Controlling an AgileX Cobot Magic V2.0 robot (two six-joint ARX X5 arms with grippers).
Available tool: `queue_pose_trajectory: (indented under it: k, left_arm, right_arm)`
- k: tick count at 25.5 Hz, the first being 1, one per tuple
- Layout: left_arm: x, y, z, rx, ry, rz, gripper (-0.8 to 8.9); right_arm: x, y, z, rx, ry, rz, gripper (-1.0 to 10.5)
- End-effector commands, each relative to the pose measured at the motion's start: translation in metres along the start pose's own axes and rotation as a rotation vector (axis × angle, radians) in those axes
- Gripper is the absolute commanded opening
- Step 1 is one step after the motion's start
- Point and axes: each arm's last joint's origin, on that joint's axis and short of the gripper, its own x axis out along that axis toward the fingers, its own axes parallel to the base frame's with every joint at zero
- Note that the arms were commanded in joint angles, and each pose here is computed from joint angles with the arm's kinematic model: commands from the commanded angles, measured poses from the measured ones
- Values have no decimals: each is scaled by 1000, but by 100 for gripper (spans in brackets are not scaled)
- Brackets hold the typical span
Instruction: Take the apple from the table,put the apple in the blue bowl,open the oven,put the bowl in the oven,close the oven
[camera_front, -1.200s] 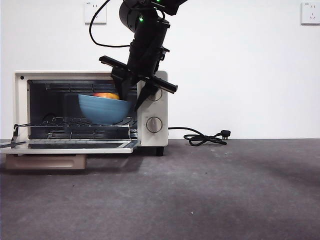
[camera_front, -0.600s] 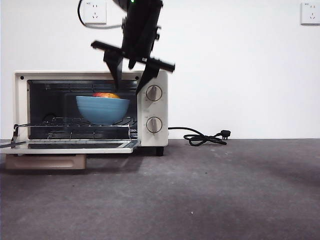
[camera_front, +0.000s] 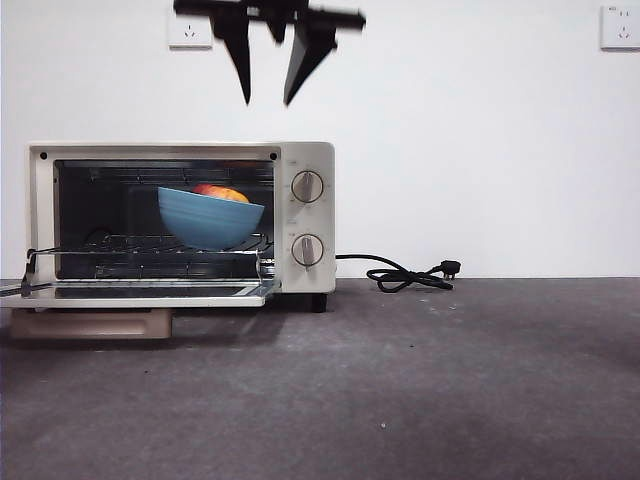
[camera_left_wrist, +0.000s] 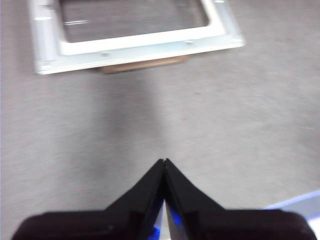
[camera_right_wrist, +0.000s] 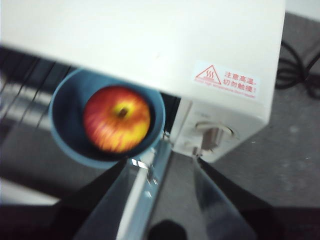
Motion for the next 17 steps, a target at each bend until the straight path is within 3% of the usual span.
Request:
queue_pose_trajectory:
  k: [1, 4, 10, 15, 17]
  left_arm:
    - [4, 3, 1, 11, 8, 27, -9]
    - [6, 7, 4, 5, 4, 54, -9]
    - [19, 18, 18, -28, 10, -20, -10]
    - [39, 43, 34, -137, 10, -136, -10]
    - [48, 62, 40, -224, -5, -163, -10]
  right_arm:
    - [-16, -8, 1, -124, 4, -8, 156]
    - [-30, -16, 1, -168, 22, -15, 52]
    - [-59, -32, 3, -230, 13, 35, 52]
    - [-84, -41, 4, -279, -16, 74, 53]
    - [-93, -48, 5, -283, -24, 90, 56]
